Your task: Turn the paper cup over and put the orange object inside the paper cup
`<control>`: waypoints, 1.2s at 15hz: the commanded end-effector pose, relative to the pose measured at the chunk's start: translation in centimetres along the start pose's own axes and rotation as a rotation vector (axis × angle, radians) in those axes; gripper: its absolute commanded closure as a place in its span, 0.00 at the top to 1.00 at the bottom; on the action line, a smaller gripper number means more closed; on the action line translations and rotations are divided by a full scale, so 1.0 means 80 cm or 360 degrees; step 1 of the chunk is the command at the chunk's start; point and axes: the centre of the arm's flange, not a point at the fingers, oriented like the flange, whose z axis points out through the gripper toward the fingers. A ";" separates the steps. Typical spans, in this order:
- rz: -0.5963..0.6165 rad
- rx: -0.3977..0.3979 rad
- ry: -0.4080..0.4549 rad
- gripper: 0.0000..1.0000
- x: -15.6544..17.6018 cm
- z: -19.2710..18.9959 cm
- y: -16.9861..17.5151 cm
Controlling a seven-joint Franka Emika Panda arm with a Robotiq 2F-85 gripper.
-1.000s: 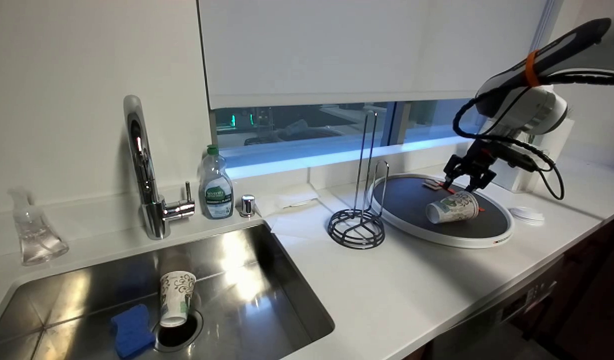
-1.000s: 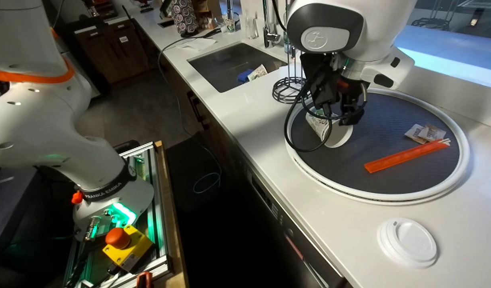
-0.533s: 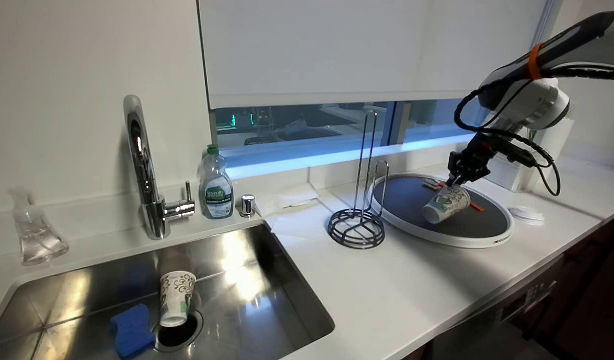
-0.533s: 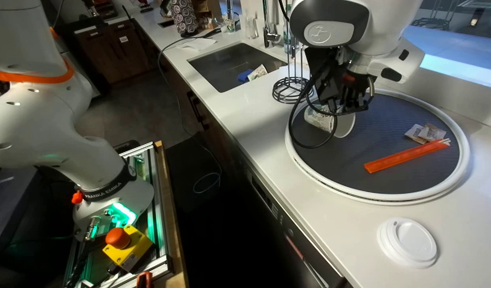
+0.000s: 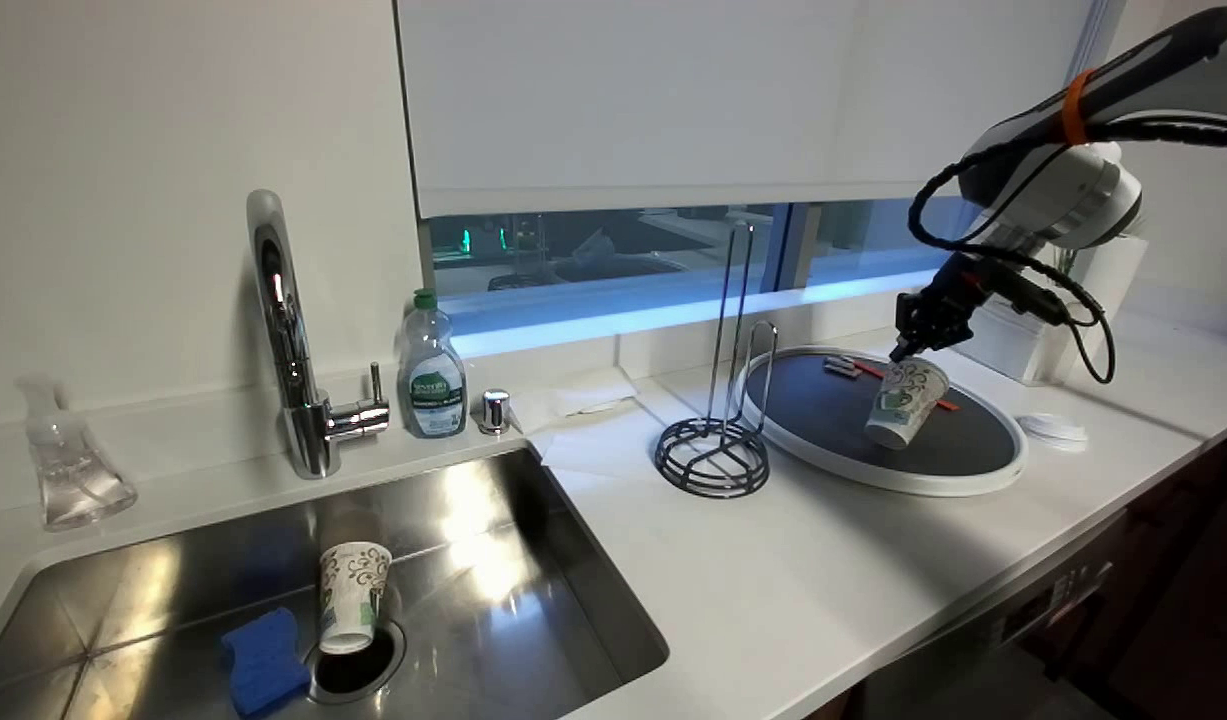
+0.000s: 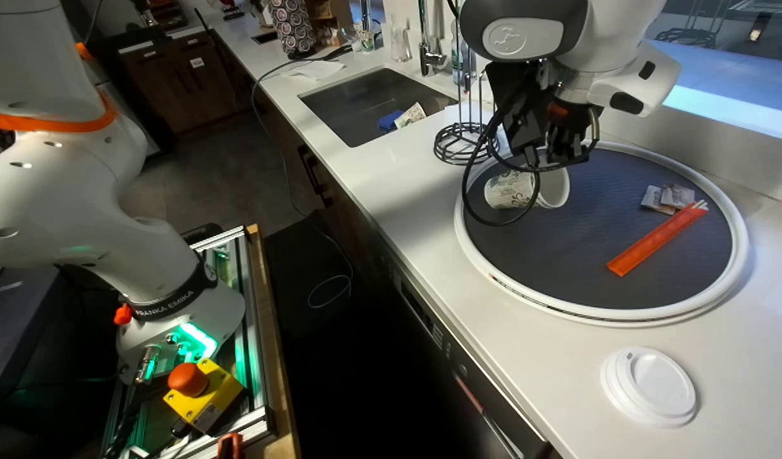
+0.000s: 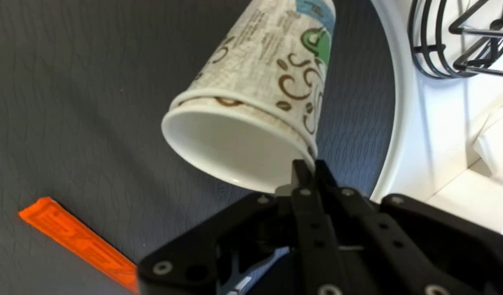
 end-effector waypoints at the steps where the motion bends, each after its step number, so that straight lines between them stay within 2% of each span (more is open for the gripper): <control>1: -0.0054 0.0006 0.0061 0.01 -0.011 -0.021 -0.014; 5: -0.0100 -0.0057 0.0221 0.01 -0.020 -0.036 -0.037; 11: -0.0166 -0.0227 0.0555 0.01 -0.037 -0.020 -0.063; 18: -0.0342 -0.0426 0.0752 0.01 -0.062 0.006 -0.076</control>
